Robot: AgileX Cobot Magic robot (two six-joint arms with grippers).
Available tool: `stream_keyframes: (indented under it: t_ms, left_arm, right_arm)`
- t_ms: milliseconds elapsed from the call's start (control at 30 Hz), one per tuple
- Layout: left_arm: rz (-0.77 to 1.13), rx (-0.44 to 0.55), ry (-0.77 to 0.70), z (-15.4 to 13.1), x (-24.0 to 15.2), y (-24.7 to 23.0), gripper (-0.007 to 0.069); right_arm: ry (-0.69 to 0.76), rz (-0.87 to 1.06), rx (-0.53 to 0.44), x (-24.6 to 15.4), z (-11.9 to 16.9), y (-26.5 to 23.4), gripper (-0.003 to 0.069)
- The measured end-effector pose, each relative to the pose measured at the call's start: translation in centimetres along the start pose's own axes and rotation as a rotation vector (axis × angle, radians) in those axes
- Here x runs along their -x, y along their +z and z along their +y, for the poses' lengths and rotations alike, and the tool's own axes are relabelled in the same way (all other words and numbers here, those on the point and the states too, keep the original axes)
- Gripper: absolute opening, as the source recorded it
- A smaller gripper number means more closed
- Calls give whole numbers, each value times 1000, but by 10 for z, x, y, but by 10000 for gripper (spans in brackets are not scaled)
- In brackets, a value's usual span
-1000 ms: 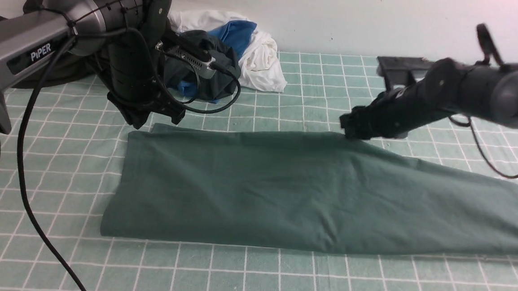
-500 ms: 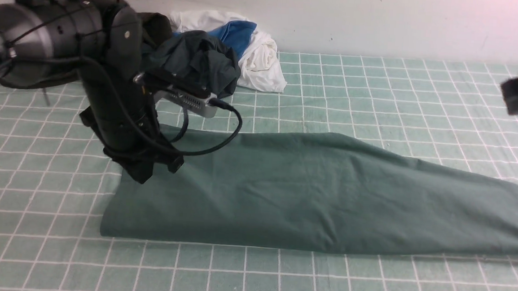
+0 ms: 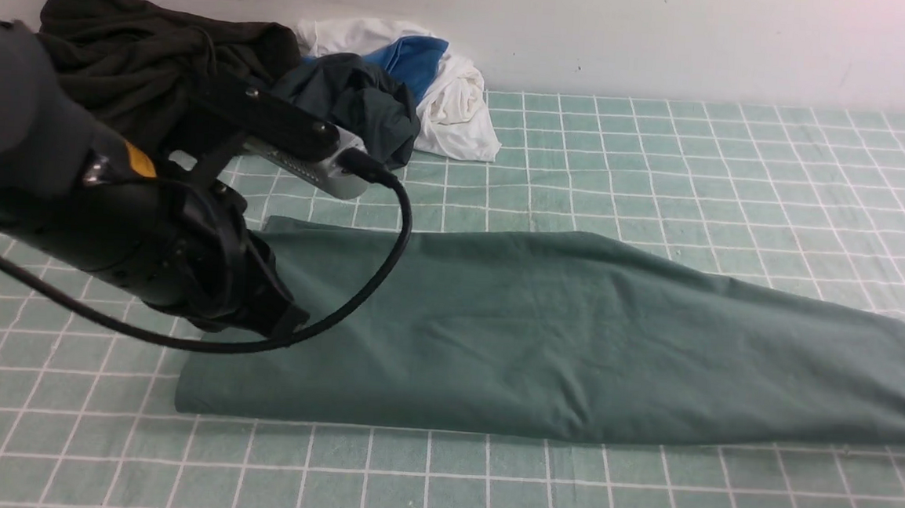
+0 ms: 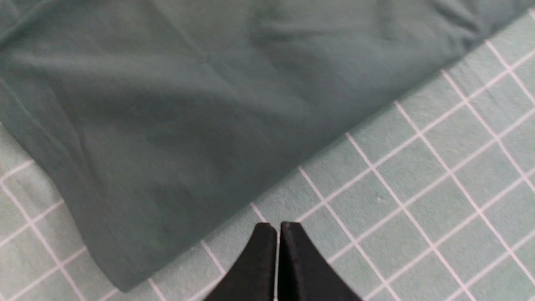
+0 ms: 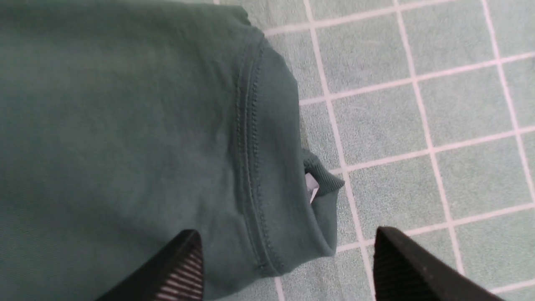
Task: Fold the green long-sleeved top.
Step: Use the right arm to clamp the right edge of the fabric
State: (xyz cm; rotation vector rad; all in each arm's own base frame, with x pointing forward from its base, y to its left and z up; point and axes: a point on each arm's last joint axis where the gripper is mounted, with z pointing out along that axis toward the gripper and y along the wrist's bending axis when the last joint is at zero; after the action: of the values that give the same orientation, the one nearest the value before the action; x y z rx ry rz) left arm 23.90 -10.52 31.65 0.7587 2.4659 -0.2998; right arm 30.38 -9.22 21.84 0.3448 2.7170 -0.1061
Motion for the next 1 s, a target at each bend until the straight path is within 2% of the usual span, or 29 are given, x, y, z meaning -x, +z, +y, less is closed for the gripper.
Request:
stream_keyframes:
  t_ms: [100, 200, 333, 500, 633, 733, 767, 800, 833, 1000]
  left_arm:
    - [-31, -1, 13, -8, -13, -24, -4]
    - [-50, 4, 20, -12, -25, -35, -4]
    - [-55, 4, 23, -15, -33, -40, -4]
    - [-43, 11, 28, -14, -35, -39, -4]
    - [-37, 16, 32, -14, -36, -38, -4]
    - [-35, 18, 33, -14, -36, -39, -4]
    - [-35, 17, 34, -14, -36, -39, -4]
    - [-33, 21, 37, -14, -36, -40, -4]
    - [-34, 26, 41, -14, -37, -42, -4]
    - [-69, 77, 50, -16, -47, -65, -4]
  right_arm:
    - [16, 57, -26, -2, -2, 27, 590]
    - [44, 107, -49, -6, -4, 50, 612]
    - [63, 146, -48, -10, -2, 69, 609]
    - [38, 140, -41, -8, 6, 70, 551]
    - [-8, 138, -36, -7, 16, 70, 388]
    - [-49, 140, -49, -7, 17, 69, 164]
    - [-49, 140, -49, -7, 17, 69, 164]
    - [-70, 137, -62, -7, 16, 66, 81]
    - [-92, 131, -76, -6, 15, 61, 42]
    - [-146, 36, -156, 10, 7, 19, 28]
